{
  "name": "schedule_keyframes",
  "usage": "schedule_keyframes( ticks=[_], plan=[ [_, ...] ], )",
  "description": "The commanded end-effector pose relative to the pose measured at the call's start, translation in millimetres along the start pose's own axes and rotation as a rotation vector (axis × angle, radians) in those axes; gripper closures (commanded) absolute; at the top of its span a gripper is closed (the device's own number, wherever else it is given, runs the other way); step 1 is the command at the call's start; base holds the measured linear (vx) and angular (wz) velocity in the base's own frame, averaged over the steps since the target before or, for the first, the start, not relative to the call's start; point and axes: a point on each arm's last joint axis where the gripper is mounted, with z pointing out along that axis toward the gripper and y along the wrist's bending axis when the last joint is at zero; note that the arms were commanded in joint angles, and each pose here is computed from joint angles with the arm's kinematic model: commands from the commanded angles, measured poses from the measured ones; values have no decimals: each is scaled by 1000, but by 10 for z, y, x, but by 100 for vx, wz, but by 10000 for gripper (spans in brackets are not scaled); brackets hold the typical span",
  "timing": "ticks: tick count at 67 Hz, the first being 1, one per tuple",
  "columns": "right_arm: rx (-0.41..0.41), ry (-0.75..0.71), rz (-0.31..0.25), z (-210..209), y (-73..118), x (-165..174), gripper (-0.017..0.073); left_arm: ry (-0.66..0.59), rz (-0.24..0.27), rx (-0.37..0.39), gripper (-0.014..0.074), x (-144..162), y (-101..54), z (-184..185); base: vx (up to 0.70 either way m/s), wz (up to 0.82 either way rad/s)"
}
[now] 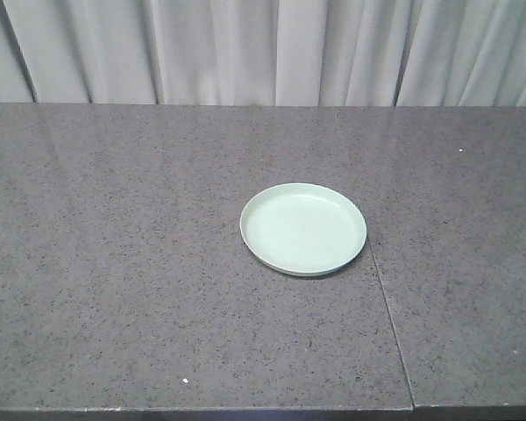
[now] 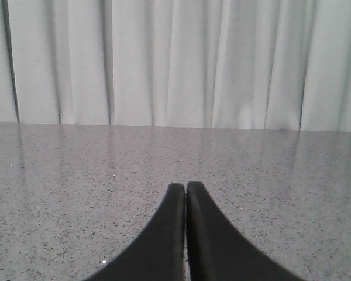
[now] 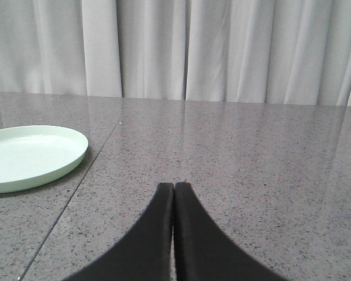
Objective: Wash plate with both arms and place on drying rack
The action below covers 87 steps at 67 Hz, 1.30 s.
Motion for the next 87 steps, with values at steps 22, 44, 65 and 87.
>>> schedule_keyframes(
  ticks=[22, 44, 65, 87],
  plan=[
    [4, -79, -7, -5, -2, -65, 564, -113, -5, 12, 600, -153, -12, -25, 0, 0],
    [1, -237, 66, -58, -11, -391, 561, -113, -5, 12, 600, -153, -12, -25, 0, 0],
    [2, -62, 42, -3, -27, -1136, 561, -113, -5, 12, 600, -153, -12, -25, 0, 0],
    [-51, 289, -80, 365, -6, -1515, 500, -113, -5, 12, 600, -153, -12, -25, 0, 0]
  ],
)
